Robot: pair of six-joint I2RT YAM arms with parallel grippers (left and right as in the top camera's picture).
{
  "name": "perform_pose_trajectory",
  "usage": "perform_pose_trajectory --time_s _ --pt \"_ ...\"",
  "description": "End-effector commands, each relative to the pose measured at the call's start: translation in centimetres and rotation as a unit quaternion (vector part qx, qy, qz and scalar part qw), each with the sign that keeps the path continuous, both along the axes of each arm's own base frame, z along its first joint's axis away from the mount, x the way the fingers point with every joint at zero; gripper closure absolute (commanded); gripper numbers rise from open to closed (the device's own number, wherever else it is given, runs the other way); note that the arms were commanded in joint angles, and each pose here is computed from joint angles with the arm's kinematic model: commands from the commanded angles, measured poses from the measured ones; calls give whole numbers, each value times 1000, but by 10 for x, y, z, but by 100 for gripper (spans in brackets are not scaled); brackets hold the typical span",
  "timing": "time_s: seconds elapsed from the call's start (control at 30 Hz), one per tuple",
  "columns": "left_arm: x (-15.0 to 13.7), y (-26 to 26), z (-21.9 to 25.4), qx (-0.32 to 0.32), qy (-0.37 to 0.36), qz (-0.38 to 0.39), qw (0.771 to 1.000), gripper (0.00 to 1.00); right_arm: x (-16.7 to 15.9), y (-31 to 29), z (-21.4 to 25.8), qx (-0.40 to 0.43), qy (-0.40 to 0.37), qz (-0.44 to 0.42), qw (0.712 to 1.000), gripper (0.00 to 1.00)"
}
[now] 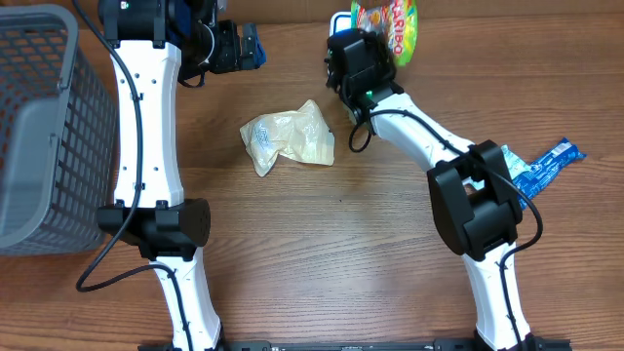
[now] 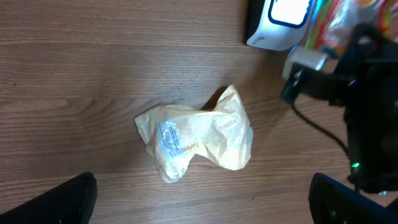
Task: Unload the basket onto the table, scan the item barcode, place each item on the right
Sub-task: 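Hold the candy bag barcode over the white scanner, then carry the candy bag right and release it onto the wipes pack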
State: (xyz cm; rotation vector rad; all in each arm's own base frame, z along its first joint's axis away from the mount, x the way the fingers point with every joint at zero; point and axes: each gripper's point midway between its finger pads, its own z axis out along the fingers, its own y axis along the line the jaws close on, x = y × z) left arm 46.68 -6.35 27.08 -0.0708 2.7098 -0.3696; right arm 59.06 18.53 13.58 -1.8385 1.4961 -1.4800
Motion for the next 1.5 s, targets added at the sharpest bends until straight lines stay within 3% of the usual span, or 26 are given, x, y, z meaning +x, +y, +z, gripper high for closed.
perform_pose_trajectory --time_s 0.0,0.13,0.2,0.3,0.37,0.47,0.53,0.77,0.9,1.03,1.13,1.27,1.47 --pt "-5 -5 12 -1 -13 -4 1000 0 -22 31 67 122 -47 6 991 96" --pt "-5 -5 12 -1 -13 -4 1000 0 -65 37 101 226 -19 -9 974 96" --pt "-5 -5 12 -1 -13 -4 1000 0 -98 38 121 319 16 -23 947 96" --pt "-5 -5 12 -1 -13 -4 1000 0 -157 -5 160 502 44 -142 852 96" --pt "-5 -5 12 -1 -13 -4 1000 0 -181 -45 165 554 38 -238 797 96" --pt "-5 -5 12 -1 -13 -4 1000 0 -212 -117 154 573 10 -393 719 96" --pt "-5 -5 12 -1 -13 -4 1000 0 -225 -167 139 550 0 -471 690 96" --pt "-5 -6 12 -1 -13 -4 1000 0 -222 -280 68 543 -41 -594 592 96" --pt "-5 -5 12 -1 -13 -4 1000 0 -218 -310 25 548 -29 -612 570 96" --pt "-5 -5 12 -1 -13 -4 1000 0 -212 -319 3 566 -19 -618 545 81" --pt "-5 -5 12 -1 -13 -4 1000 0 -214 -319 2 565 -16 -621 543 75" --pt "-5 -5 12 -1 -13 -4 1000 0 -217 -313 1 571 2 -622 536 57" --pt "-5 -5 12 -1 -13 -4 1000 0 -198 -282 43 652 35 -561 509 41"
